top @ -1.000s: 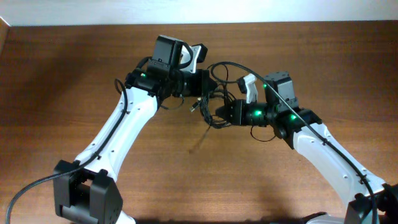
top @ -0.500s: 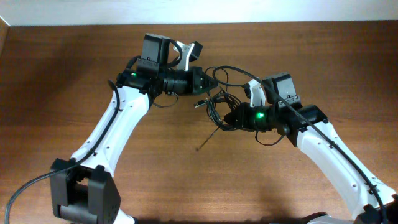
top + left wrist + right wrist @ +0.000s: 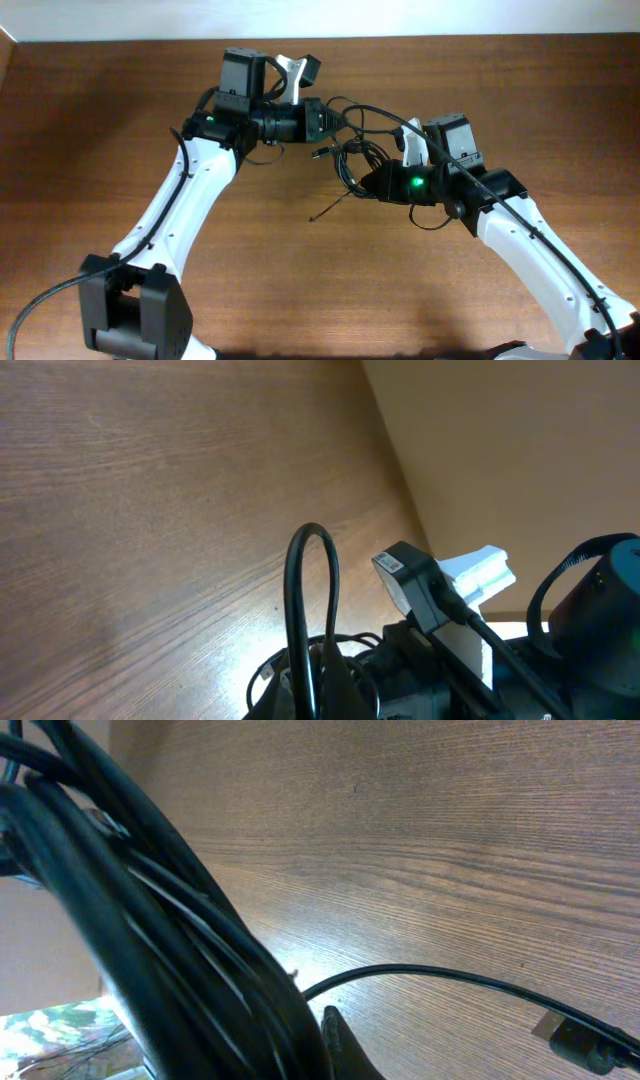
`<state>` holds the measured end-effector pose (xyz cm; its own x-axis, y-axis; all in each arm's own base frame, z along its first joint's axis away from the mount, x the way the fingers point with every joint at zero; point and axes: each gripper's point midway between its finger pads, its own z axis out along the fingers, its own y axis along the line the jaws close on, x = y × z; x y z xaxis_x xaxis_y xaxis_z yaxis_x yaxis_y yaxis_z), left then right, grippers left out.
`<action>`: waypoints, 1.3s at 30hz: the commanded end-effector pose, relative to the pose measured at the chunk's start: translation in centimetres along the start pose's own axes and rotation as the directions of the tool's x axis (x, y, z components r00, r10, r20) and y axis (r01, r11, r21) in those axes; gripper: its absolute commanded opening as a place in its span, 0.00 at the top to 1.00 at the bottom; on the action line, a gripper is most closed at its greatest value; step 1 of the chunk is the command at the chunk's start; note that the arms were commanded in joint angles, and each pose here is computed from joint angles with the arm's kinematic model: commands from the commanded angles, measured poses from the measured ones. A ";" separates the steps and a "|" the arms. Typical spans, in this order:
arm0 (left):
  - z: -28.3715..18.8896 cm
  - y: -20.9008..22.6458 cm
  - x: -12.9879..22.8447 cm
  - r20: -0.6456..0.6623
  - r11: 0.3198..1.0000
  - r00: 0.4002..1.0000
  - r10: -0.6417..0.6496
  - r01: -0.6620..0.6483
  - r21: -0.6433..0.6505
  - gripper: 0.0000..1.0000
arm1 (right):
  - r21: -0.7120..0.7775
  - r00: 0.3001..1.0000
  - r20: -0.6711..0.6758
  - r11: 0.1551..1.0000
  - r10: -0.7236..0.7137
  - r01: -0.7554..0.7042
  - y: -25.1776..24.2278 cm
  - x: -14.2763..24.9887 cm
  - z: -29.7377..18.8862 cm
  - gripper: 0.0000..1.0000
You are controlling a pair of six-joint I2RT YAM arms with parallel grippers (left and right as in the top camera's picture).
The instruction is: Untangle cables
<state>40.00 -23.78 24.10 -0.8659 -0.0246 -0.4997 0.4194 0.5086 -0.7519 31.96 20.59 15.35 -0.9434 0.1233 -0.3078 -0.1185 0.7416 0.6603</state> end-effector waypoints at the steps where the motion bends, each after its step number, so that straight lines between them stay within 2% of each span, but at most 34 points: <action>1: -4.4 2.0 -5.0 0.176 0.992 0.983 0.051 -0.029 -0.126 1.00 | 0.177 0.988 -0.058 0.976 0.141 -0.129 -6.0 2.9 0.5 0.96; 7: -5.9 3.8 -5.9 0.216 0.984 0.976 0.034 0.005 -0.176 1.00 | 0.272 0.950 -0.083 0.924 0.301 -0.269 -10.1 4.3 -2.1 0.96; 11: -7.8 5.6 -6.5 0.255 0.978 0.967 -0.010 0.063 -0.200 1.00 | 0.294 0.932 -0.074 0.901 0.355 -0.320 -11.1 4.9 -4.2 0.96; 13: -8.7 6.5 -6.7 0.279 0.971 0.959 -0.041 0.104 -0.216 1.00 | 0.253 0.941 -0.054 0.916 0.335 -0.311 -10.0 4.5 -5.0 0.96; 17: -10.1 9.5 -6.2 0.354 0.901 0.910 -0.215 0.325 -0.288 1.00 | 0.156 0.978 0.036 0.965 0.208 -0.211 -6.9 3.0 -7.3 0.96; 19: -10.5 11.0 -5.1 0.394 0.822 0.854 -0.339 0.472 -0.317 1.00 | 0.117 0.987 0.124 0.986 0.101 -0.116 -4.9 2.0 -9.4 0.96; 21: -10.7 11.8 -4.0 0.411 0.762 0.815 -0.410 0.553 -0.336 1.00 | 0.103 0.978 0.207 0.993 0.039 -0.062 -3.5 1.4 -11.2 0.96; 26: -11.0 12.6 -2.9 0.416 0.719 0.800 -0.433 0.585 -0.376 1.00 | 0.108 0.950 0.311 0.994 -0.032 -0.002 -1.9 1.4 -14.0 0.96; 31: -11.1 12.7 -2.9 0.418 0.716 0.799 -0.433 0.587 -0.379 1.00 | 0.165 0.920 0.385 0.986 -0.067 0.003 -2.0 1.3 -15.9 0.96; 39: -11.4 13.0 -2.8 0.422 0.710 0.794 -0.438 0.593 -0.379 1.00 | 0.192 0.909 0.409 0.981 -0.077 -0.003 -2.3 1.3 -16.5 0.96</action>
<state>36.06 -22.60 24.19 -0.9837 -0.1792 -0.0168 -0.0712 0.4727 -0.8783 25.56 13.34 25.16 -0.8019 0.2293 -0.5517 -0.2214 0.7437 0.6309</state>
